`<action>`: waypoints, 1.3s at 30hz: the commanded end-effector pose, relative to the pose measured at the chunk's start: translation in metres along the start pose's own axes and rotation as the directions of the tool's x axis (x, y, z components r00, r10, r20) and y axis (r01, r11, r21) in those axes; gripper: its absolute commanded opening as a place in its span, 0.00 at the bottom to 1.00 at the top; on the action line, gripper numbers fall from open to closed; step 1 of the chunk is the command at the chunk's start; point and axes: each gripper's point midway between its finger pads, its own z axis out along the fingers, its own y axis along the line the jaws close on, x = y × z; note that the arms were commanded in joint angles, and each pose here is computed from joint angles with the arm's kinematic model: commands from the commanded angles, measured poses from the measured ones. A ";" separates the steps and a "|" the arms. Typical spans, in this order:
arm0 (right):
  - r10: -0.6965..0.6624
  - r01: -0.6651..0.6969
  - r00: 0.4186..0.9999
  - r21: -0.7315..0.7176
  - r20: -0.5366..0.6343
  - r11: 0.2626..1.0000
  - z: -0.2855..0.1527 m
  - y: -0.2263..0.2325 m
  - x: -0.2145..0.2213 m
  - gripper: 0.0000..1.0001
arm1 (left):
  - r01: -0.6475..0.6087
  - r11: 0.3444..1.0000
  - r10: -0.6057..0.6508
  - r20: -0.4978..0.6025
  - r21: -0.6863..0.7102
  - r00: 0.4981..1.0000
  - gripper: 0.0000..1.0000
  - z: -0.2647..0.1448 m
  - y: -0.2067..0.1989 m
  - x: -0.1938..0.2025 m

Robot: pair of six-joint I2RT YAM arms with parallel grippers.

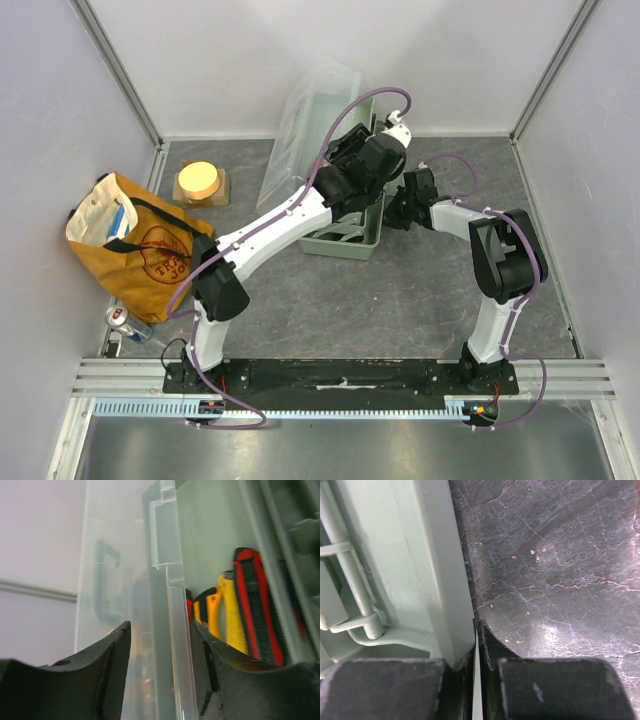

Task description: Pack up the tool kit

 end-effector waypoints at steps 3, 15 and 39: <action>0.045 -0.044 0.999 -0.036 0.024 0.998 -0.001 0.011 -0.017 0.12 | 0.254 0.863 -0.321 0.085 0.438 0.943 0.63 -0.057 -0.031 -0.051; 0.200 -0.199 0.973 -0.020 0.115 0.980 -0.039 -0.043 -0.040 0.33 | 0.459 0.501 -0.655 -0.025 0.734 0.755 0.69 -0.093 0.032 -0.068; 0.603 -0.469 0.796 -0.575 0.053 0.670 -0.025 -0.022 -0.128 0.52 | 0.792 0.223 -0.702 -0.471 0.568 0.534 0.74 0.051 0.023 0.071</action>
